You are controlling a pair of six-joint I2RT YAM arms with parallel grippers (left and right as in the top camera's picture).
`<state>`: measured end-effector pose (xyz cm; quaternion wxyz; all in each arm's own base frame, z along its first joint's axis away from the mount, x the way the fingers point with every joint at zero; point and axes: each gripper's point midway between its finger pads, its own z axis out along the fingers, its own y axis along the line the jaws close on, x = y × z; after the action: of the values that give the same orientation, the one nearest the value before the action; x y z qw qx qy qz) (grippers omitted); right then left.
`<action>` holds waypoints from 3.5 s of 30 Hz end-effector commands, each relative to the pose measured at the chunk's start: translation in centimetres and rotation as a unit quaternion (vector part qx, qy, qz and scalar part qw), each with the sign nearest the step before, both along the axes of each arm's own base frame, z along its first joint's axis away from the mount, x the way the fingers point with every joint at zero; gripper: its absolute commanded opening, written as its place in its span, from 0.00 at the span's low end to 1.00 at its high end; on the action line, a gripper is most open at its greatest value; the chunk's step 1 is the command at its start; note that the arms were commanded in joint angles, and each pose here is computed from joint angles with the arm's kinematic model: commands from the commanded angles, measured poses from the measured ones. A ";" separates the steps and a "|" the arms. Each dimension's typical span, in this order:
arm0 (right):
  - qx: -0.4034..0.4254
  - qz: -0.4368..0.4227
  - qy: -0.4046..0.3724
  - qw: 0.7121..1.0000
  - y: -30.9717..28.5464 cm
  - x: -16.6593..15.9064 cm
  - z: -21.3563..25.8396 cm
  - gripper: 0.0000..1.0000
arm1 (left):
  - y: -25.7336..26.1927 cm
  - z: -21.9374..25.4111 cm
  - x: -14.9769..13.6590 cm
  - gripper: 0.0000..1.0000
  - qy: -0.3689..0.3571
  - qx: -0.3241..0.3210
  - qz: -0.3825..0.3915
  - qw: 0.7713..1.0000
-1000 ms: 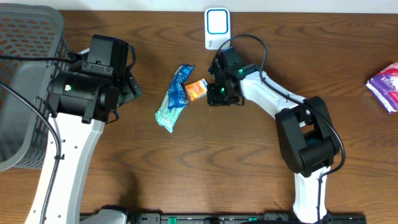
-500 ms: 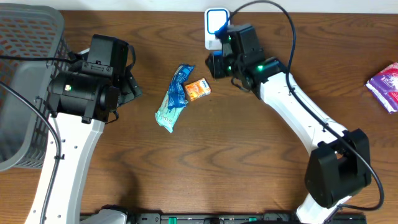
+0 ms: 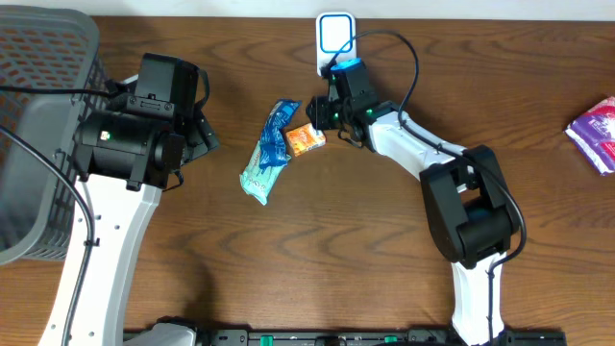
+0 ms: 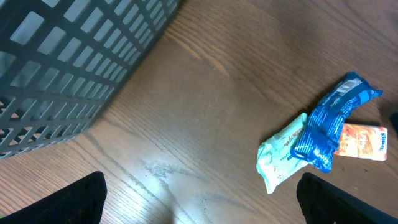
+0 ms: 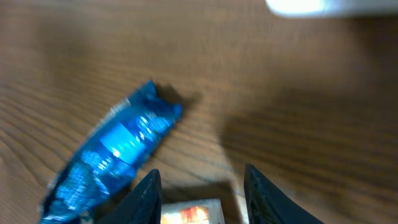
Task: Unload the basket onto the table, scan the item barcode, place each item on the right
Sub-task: 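Reach the right gripper to the orange Kleenex pack at center, then grasp the orange Kleenex pack with the right gripper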
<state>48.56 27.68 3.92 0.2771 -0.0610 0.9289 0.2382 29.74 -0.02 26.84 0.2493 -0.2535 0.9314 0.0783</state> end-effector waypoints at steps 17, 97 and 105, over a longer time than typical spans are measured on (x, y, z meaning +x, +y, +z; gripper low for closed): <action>0.013 0.073 0.137 0.988 0.5 -6.5 -2.0 0.12 | 0.4 0.2 0.1 0.98 -0.001 0.011 0.001 1.000; -0.071 0.106 0.250 0.960 -0.7 -13.9 -3.3 0.52 | 0.4 0.2 0.1 0.98 -0.001 0.011 0.001 1.000; -0.078 0.115 0.258 0.956 -0.4 -15.0 -3.8 0.47 | 0.4 0.2 0.1 0.98 -0.001 0.011 0.001 1.000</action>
<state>34.19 27.75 0.97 -0.0010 -0.1172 0.9688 0.2185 29.74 -0.01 26.83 0.2491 -0.2534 0.9314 0.0783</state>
